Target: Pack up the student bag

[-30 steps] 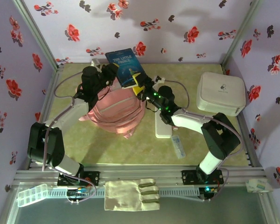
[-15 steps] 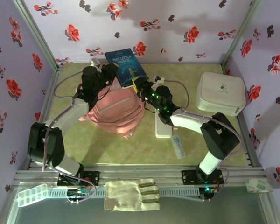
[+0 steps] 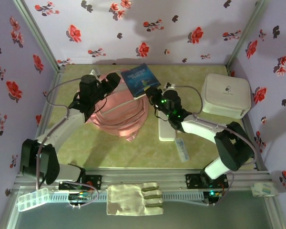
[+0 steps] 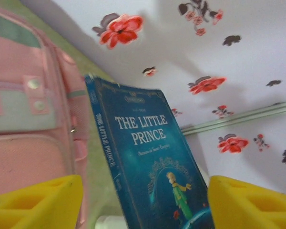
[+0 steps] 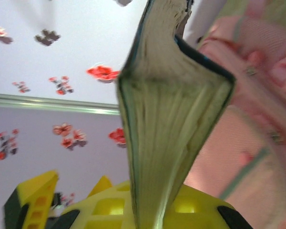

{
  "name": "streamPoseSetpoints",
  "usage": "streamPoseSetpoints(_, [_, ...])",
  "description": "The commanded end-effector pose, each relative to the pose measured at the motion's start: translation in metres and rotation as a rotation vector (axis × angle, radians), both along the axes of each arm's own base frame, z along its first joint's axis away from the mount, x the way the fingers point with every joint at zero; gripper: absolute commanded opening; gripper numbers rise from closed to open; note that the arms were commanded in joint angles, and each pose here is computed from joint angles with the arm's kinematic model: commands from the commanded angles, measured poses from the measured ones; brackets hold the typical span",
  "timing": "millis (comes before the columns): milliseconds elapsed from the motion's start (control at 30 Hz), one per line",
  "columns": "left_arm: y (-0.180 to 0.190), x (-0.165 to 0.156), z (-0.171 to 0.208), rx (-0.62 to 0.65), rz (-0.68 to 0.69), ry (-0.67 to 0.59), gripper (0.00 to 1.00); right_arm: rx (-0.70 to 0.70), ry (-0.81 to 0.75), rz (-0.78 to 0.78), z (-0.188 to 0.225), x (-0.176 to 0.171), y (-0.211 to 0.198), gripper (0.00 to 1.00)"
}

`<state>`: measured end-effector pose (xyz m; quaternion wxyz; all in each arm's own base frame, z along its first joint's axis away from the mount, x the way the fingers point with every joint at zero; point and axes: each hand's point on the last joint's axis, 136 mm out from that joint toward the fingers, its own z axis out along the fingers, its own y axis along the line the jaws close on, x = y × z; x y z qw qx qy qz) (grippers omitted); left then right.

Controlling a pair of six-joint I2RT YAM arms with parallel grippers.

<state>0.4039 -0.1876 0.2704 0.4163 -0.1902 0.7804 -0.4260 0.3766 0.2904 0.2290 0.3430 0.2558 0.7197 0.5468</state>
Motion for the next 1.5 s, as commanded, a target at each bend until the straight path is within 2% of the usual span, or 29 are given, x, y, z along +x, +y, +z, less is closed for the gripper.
streamPoseSetpoints(0, [0.014, -0.025, -0.038, 0.256, -0.080, 0.063, 0.80, -0.097, -0.074, -0.064, 0.013, -0.003, -0.032, 0.09])
streamPoseSetpoints(200, [0.016, -0.053, -0.064, 0.554, -0.260, 0.084, 1.00, -0.296, -0.068, -0.133, 0.003, -0.018, -0.078, 0.10])
streamPoseSetpoints(400, [0.001, -0.068, -0.075, 0.791, -0.431, 0.052, 1.00, -0.405, -0.066, -0.197, 0.006, -0.030, -0.110, 0.11])
streamPoseSetpoints(767, [-0.028, -0.075, -0.114, 1.217, -0.625, 0.082, 0.98, -0.427, -0.055, -0.233, 0.006, -0.036, -0.128, 0.13])
streamPoseSetpoints(900, [-0.030, -0.069, -0.124, 1.255, -0.635, 0.143, 0.91, -0.432, -0.046, -0.233, 0.002, -0.038, -0.129, 0.13])
streamPoseSetpoints(1000, [-0.022, -0.067, -0.130, 1.331, -0.634, 0.199, 0.87, -0.430, -0.042, -0.238, 0.002, -0.039, -0.131, 0.14])
streamPoseSetpoints(1233, [-0.015, -0.073, -0.149, 1.417, -0.730, 0.292, 0.79, -0.430, -0.043, -0.243, 0.003, -0.039, -0.133, 0.14])
streamPoseSetpoints(1467, [-0.020, -0.062, -0.160, 1.454, -0.738, 0.287, 0.70, -0.426, -0.036, -0.242, 0.002, -0.038, -0.132, 0.14])
